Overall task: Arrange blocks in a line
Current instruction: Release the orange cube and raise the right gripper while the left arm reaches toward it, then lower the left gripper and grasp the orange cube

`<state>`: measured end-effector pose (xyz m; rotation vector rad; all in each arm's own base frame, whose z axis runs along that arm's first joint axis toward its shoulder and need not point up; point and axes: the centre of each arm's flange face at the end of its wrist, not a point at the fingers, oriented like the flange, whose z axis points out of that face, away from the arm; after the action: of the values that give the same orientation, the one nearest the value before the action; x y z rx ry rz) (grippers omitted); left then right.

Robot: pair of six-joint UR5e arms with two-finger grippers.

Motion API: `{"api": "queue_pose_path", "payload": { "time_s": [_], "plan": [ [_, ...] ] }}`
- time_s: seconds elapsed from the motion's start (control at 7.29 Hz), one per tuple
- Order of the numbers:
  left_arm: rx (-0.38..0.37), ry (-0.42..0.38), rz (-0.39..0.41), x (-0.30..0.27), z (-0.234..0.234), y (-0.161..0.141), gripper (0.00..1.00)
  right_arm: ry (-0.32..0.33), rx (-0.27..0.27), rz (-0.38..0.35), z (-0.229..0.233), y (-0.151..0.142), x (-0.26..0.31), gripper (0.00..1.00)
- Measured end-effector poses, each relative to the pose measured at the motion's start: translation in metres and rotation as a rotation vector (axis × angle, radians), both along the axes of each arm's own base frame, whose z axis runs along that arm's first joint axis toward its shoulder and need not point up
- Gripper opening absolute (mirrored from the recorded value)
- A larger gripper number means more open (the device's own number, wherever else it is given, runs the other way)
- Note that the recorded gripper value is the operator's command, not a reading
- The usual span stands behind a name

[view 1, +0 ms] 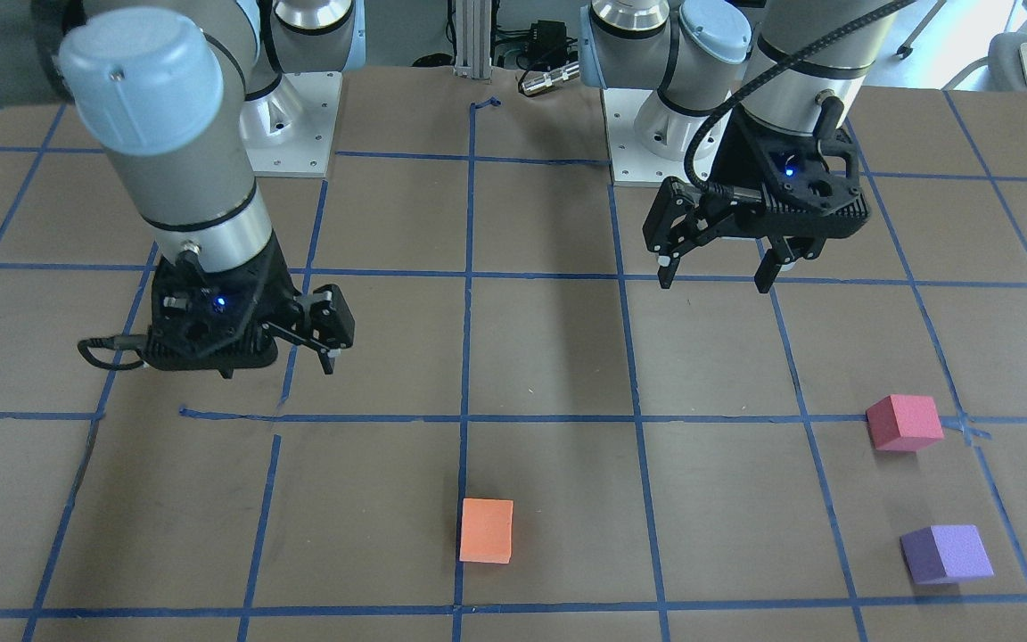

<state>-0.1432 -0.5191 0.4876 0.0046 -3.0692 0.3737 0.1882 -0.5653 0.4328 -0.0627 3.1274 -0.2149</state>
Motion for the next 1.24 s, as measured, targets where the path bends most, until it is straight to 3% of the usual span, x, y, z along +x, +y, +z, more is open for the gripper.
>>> {"api": "queue_pose_path", "payload": {
  "time_s": [0.27,0.55,0.82,1.24],
  "plan": [
    [-0.021,0.046,0.037,-0.006,-0.025,-0.030,1.00,0.011,0.077,-0.061,0.020,0.045,-0.048,1.00],
    [-0.008,0.062,0.044,-0.027,-0.063,-0.059,1.00,0.043,0.121,-0.097,0.033,0.063,-0.068,1.00],
    [0.001,0.083,0.029,-0.064,-0.117,-0.086,1.00,0.051,0.121,-0.107,0.040,0.066,-0.072,1.00],
    [0.015,0.124,0.013,-0.127,-0.193,-0.119,1.00,0.043,0.077,-0.103,0.066,0.085,-0.068,1.00]
  ]
}}
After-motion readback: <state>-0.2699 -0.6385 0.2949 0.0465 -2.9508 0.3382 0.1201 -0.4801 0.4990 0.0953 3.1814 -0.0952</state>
